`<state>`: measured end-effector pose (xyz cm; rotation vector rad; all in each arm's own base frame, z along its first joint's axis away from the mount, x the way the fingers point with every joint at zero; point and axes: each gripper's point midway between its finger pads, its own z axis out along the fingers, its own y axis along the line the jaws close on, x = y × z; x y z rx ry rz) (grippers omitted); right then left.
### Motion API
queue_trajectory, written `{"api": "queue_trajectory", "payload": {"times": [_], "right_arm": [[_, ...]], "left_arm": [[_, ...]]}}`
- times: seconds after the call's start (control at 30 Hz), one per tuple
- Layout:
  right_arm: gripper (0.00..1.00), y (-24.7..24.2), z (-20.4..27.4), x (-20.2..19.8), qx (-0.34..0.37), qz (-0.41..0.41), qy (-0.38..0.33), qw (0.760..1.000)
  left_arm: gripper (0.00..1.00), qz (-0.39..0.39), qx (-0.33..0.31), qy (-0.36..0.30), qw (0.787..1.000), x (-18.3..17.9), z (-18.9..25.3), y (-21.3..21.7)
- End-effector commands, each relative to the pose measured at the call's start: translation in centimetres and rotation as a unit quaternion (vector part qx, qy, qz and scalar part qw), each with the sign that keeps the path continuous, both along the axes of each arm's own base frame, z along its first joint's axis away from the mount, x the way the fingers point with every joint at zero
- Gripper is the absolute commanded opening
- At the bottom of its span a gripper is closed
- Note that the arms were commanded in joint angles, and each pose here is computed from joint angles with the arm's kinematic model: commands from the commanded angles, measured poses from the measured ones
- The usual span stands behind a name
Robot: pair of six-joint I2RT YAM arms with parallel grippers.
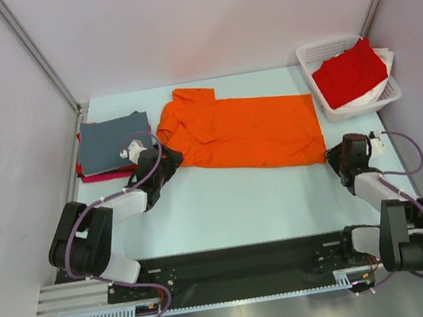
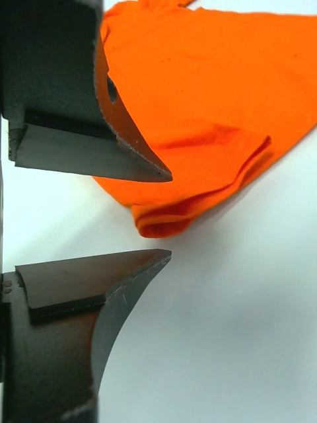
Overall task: Fold and stack the t-shirts
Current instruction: Fold the tshirt
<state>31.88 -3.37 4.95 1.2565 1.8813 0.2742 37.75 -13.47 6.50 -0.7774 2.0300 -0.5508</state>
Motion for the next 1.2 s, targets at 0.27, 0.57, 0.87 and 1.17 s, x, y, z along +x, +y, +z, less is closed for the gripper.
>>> {"api": "queue_trajectory", "payload": {"times": [0.27, 0.57, 0.87, 1.17], "right_arm": [[0.51, 5.2, 0.9, 0.0, 0.048, 0.045, -0.035, 0.997], [0.42, 3.8, -1.6, 1.6, 0.038, -0.001, 0.005, 0.999], [0.0, -1.4, -2.2, -0.8, 0.023, -0.051, 0.023, 0.998], [0.0, -2.7, -1.0, -2.8, -0.006, -0.042, 0.012, 0.999]], "left_arm": [[0.82, 0.015, -0.015, -0.038, 0.999, 0.3, 1.7, 0.4], [0.82, 0.017, -0.012, -0.038, 0.999, 0.3, 1.7, 0.5], [0.82, 0.014, -0.021, -0.031, 0.999, 0.0, 1.2, 0.3], [0.82, -0.006, -0.043, -0.017, 0.999, -1.7, 0.5, -0.9]]}}
